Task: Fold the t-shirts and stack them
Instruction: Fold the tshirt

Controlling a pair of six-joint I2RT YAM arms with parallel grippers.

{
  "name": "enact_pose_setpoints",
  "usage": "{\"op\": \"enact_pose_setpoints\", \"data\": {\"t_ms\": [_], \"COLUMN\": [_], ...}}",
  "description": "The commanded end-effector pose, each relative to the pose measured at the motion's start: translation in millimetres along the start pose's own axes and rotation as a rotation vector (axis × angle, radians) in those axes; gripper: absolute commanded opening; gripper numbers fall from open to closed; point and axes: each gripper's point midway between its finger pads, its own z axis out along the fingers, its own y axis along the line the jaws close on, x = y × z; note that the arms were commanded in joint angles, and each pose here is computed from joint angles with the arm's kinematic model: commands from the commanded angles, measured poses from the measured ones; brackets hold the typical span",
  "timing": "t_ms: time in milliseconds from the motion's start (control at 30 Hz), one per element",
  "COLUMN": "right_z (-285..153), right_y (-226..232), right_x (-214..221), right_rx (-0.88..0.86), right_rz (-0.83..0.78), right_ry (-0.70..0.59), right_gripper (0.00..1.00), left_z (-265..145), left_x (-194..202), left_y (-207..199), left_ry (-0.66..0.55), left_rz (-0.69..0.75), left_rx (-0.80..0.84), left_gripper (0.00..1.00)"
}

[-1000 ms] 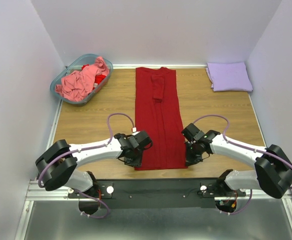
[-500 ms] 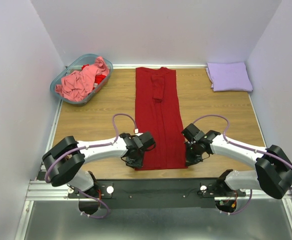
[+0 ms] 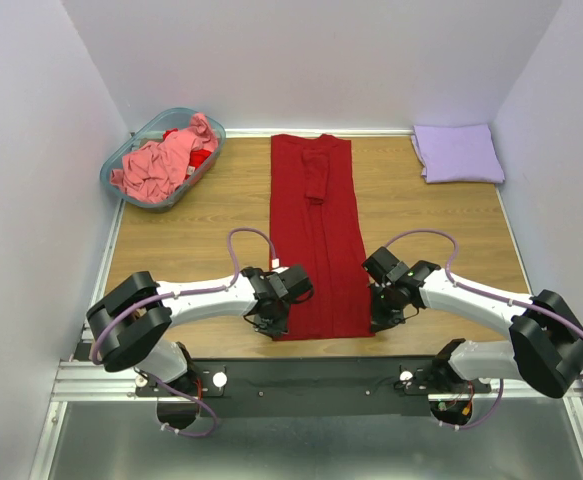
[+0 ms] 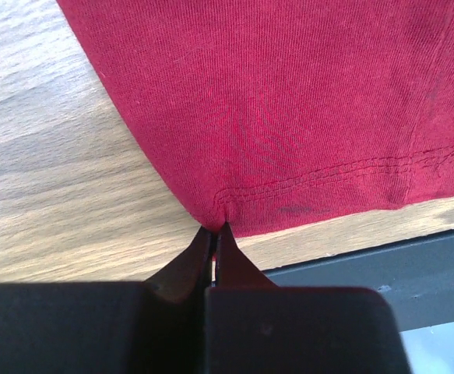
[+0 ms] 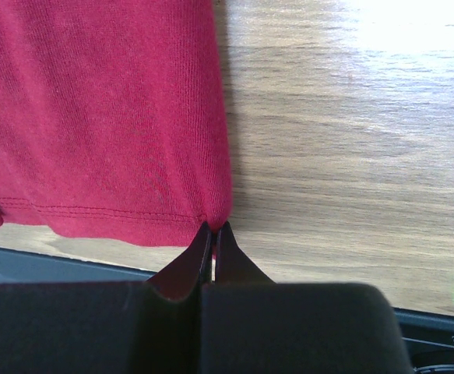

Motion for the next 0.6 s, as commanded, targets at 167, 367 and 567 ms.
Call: {"op": "enact_pose_setpoints", "data": {"t_ms": [167, 367, 567], "right_z": [-6, -27, -51], "right_y": [14, 28, 47], "right_x": [32, 57, -8], "right_rx": [-0.047, -0.053, 0.018], "right_rz": [-0.073, -0.114, -0.149], "right_ry": [0.12, 0.164, -0.072], "right_gripper": [0.0, 0.01, 0.0], "left_z": [0, -22, -46], "left_x": [37, 86, 23], "left_y": [-4, -18, -28], "left_ry": [0.05, 0.127, -0.068], "left_rz": [0.045, 0.059, 0.04], "left_rx": [-0.015, 0.07, 0.139], "left_gripper": [0.0, 0.0, 0.0]}}
